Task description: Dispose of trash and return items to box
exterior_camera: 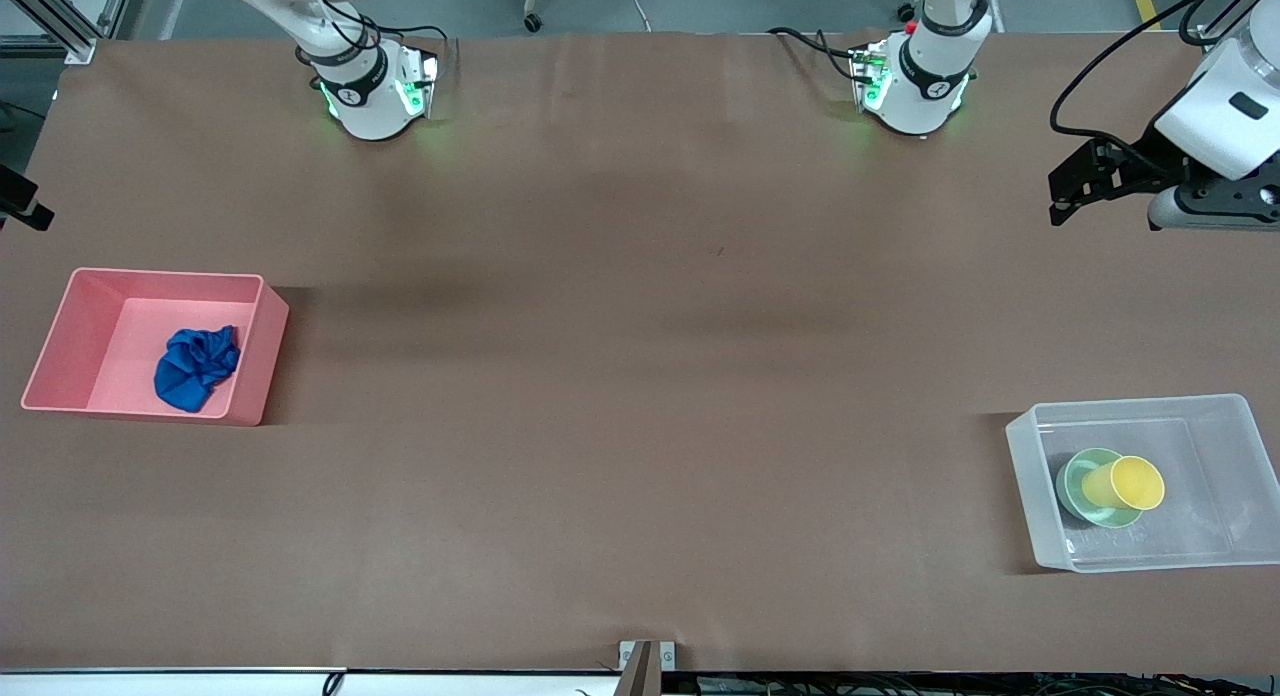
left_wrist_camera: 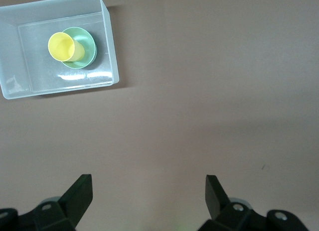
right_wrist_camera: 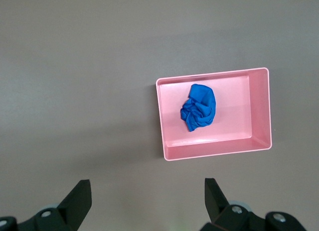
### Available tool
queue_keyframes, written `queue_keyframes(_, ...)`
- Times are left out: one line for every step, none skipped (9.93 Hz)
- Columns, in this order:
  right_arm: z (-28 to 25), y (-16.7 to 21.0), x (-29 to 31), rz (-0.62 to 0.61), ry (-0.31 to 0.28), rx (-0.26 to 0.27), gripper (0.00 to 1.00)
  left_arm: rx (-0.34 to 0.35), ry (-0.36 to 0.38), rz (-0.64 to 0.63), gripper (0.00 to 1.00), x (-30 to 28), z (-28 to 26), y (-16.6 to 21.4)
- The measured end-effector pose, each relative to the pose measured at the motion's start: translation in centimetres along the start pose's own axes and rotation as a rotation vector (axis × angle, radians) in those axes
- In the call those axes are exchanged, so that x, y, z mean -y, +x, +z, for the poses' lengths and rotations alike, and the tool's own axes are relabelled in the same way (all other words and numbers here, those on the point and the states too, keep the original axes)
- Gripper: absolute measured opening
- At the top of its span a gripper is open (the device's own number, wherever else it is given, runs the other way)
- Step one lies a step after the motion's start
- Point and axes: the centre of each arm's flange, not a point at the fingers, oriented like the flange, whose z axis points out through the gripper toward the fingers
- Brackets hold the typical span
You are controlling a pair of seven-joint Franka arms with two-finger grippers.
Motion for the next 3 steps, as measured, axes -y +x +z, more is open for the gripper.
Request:
queue_keyframes(0.00,0.00,0.00,0.000,0.000,0.000,1.00,0.001,0.000,-0.001,1.00,0.06,0.04,0.01)
queue_keyframes(0.00,0.00,0.00,0.000,0.000,0.000,1.00,0.000,0.000,-0.002,1.00,0.10,0.05,0.01)
queue_keyframes(0.00,0.00,0.00,0.000,0.000,0.000,1.00,0.001,-0.009,-0.001,1.00,0.09,0.06,0.01)
